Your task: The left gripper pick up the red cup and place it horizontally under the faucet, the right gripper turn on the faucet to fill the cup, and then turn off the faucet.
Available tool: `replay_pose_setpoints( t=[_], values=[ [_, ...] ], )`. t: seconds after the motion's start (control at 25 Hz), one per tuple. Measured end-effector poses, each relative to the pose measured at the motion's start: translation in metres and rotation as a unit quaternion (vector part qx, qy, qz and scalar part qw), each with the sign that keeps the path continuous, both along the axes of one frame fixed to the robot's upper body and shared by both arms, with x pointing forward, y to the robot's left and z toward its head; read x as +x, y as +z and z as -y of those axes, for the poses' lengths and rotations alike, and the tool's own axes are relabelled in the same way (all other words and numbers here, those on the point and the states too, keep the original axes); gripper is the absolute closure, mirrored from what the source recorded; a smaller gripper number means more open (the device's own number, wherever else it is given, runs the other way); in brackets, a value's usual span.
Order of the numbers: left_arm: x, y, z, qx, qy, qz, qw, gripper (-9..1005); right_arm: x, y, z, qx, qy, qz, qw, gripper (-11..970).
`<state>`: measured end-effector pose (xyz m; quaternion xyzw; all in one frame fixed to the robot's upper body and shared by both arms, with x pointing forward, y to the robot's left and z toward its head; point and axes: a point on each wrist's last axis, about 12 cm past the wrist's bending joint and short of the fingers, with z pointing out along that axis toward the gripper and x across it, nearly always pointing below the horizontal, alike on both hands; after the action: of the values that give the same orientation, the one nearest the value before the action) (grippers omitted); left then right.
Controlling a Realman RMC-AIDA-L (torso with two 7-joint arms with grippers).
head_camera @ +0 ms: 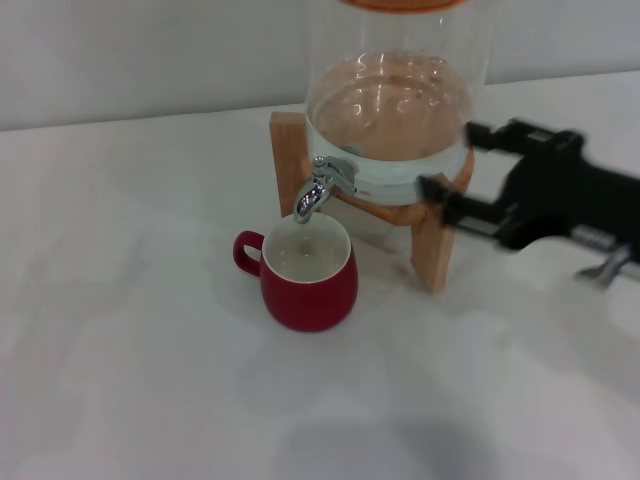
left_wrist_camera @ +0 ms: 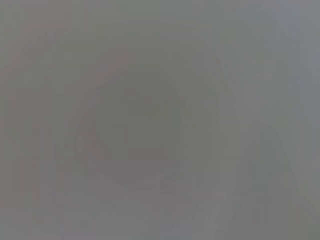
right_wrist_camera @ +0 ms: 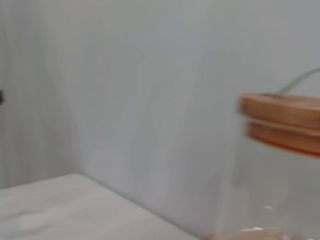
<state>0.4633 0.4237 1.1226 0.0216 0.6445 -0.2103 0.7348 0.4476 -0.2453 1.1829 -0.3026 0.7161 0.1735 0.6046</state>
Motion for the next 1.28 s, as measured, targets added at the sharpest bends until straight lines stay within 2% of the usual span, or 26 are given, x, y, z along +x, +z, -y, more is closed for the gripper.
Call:
replay_pose_setpoints(
  t=[0.32,0.48,0.68,0.8,0.92,1.28],
  values=[
    [-0.003,-0.005,0.002,0.003,-0.009,-0.016,1.000,108,0.014,0.009,0.077,0.039,-0.091,0.008,0.995,238],
    [-0.007,-0.010,0.002,0.007,-0.010,-0.030,0.999,108,0.022,0.004,0.119,0.075,-0.136,0.006,0.988,238],
    [-0.013,-0.017,0.004,0.026,-0.017,-0.043,0.999,108,0.028,-0.007,0.156,0.128,-0.155,-0.003,0.980,238],
    [-0.015,-0.019,0.005,0.032,-0.020,-0.047,0.998,108,0.028,-0.013,0.170,0.147,-0.166,-0.004,0.975,239],
    [-0.017,-0.020,0.005,0.038,-0.023,-0.053,0.998,108,0.027,-0.015,0.173,0.146,-0.170,0.000,0.975,239],
    [-0.015,-0.025,0.009,0.056,-0.040,-0.074,0.995,109,0.025,-0.007,0.178,0.156,-0.173,0.021,0.972,239]
  ],
)
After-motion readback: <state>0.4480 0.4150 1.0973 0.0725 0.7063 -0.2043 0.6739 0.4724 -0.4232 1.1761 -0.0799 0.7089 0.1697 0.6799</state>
